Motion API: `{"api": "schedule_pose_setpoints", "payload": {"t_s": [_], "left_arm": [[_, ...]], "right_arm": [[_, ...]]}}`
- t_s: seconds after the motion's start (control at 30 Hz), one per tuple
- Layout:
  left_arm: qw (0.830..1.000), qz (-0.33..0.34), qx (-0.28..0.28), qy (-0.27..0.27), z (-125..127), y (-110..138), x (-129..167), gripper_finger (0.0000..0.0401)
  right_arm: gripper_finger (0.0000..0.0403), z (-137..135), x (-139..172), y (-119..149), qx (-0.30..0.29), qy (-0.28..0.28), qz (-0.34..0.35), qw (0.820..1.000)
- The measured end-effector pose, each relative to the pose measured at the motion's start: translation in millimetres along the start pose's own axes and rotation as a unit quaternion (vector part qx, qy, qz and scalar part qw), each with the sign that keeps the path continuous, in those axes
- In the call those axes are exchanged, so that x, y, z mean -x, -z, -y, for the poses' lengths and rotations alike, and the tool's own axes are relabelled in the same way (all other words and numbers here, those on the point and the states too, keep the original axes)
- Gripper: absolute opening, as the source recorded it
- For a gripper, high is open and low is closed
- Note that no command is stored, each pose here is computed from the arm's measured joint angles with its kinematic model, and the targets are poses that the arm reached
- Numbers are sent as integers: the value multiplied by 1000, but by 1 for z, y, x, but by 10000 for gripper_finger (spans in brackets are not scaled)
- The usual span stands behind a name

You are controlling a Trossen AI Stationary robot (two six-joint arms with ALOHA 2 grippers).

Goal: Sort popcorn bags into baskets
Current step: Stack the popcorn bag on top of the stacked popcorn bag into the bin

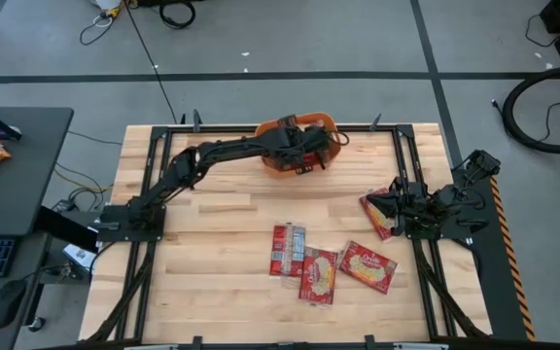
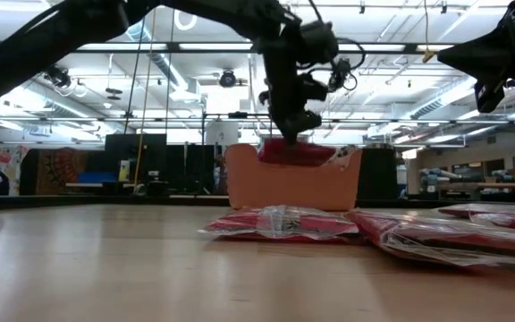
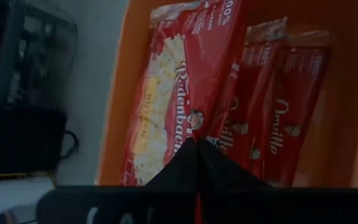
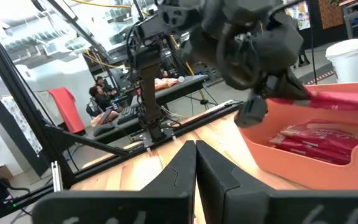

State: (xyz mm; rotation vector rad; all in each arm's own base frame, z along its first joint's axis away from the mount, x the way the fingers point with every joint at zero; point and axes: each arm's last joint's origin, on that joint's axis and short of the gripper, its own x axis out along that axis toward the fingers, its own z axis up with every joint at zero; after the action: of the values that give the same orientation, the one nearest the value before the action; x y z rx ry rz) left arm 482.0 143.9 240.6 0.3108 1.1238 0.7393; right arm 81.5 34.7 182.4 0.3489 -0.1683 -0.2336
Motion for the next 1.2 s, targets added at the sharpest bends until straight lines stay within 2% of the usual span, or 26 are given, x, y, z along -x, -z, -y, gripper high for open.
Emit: {"api": "schedule_pose_setpoints", "payload": {"t_s": [0.1, 0.23, 0.3, 0.4, 0.5, 0.6, 0.7, 0.77, 0.83, 1.03, 1.2], "left_arm": [[999, -37, 20, 4, 0, 12, -14, 20], [998, -52, 18, 14, 2, 17, -18, 68], [999, -39, 4, 30, 8, 14, -14, 94], [995, 7, -40, 91, 27, 5, 0, 121], [977, 66, -92, 182, 53, -3, 19, 136], [953, 93, -125, 259, 81, -3, 39, 138], [948, 70, -107, 293, 108, 6, 51, 136], [935, 44, -105, 337, 124, 15, 60, 134], [920, 20, -126, 372, 142, 26, 68, 133], [886, -36, -271, 375, 184, 64, 98, 133], [873, -41, -398, 278, 204, 85, 126, 133]], "right_arm": [[16, 0, 0, 0, 0, 0, 0, 1000], [16, 0, 0, 0, 0, 0, 0, 1000], [16, 0, 0, 0, 0, 0, 0, 1000], [16, 0, 0, 0, 0, 0, 0, 1000], [16, 0, 0, 0, 0, 0, 0, 1000], [16, 0, 0, 0, 0, 0, 0, 1000], [16, 0, 0, 0, 0, 0, 0, 1000], [16, 0, 0, 0, 0, 0, 0, 1000], [16, 0, 0, 0, 0, 0, 0, 1000], [16, 0, 0, 0, 0, 0, 0, 1000], [16, 0, 0, 0, 0, 0, 0, 1000]]}}
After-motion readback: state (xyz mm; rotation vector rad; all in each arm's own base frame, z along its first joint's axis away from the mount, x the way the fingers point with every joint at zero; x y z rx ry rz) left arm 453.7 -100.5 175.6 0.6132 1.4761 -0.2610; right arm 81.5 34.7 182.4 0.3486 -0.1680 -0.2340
